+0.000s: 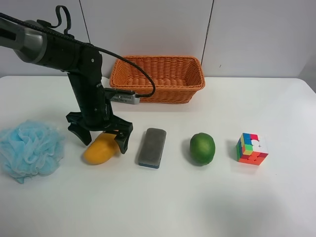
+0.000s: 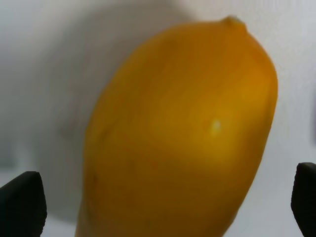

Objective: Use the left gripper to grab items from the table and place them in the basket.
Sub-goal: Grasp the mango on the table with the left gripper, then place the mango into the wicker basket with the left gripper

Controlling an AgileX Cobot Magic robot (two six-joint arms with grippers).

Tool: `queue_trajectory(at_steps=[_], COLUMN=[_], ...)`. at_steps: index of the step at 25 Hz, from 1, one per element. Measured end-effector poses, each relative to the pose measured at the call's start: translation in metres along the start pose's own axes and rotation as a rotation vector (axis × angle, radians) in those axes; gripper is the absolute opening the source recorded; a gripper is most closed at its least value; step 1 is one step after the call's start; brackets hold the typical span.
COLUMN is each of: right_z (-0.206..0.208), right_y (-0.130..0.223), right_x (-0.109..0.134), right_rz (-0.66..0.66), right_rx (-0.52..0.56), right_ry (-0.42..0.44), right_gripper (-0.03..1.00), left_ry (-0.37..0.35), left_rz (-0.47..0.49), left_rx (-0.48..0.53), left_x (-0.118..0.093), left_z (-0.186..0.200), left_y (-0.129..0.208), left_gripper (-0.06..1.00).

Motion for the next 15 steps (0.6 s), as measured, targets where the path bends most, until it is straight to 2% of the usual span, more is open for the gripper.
queue_trajectory(at_steps=[3, 5, 6, 7, 15], right_z=[0.0000, 0.0000, 0.0000, 0.0000, 0.0000], right_y=[0.0000, 0.0000, 0.0000, 0.0000, 0.0000], right_x=[0.0000, 0.0000, 0.0000, 0.0000, 0.0000], right_rz=[0.000, 0.000, 0.000, 0.000, 0.000], right_rx=[0.000, 0.000, 0.000, 0.000, 0.000], right_ry=[0.000, 0.000, 0.000, 0.000, 0.000], right_gripper=[0.99, 0.99, 0.99, 0.99, 0.99], left_ry=[0.007, 0.017, 0.022, 0.024, 0.026], left_rz=[0.001, 0.004, 0.004, 0.006, 0.007], left_rx=[-0.020, -0.035, -0.045, -0.047, -0.051], left_x=[-0.0013, -0.0031, -0.0039, -0.0044, -0.0047], left_z=[-0.0012, -0.0014, -0.0014, -0.0013, -0.0013], left_y=[-0.0040, -0.0067, -0.0085, -0.0089, -0.0096], left_gripper=[0.94, 0.84, 0.71, 0.65, 0.63])
Point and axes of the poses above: a point on each arm's last joint axis where the gripper is mounted, z pointing back along that axis away from the gripper, x along the wrist's bending axis when the last joint is at zero, y = z × x, the point moved 9 cm from there along -z, pointing out along that axis toward the gripper, and after that the axes turned 9 degrees about z, right-handed, at the moved point
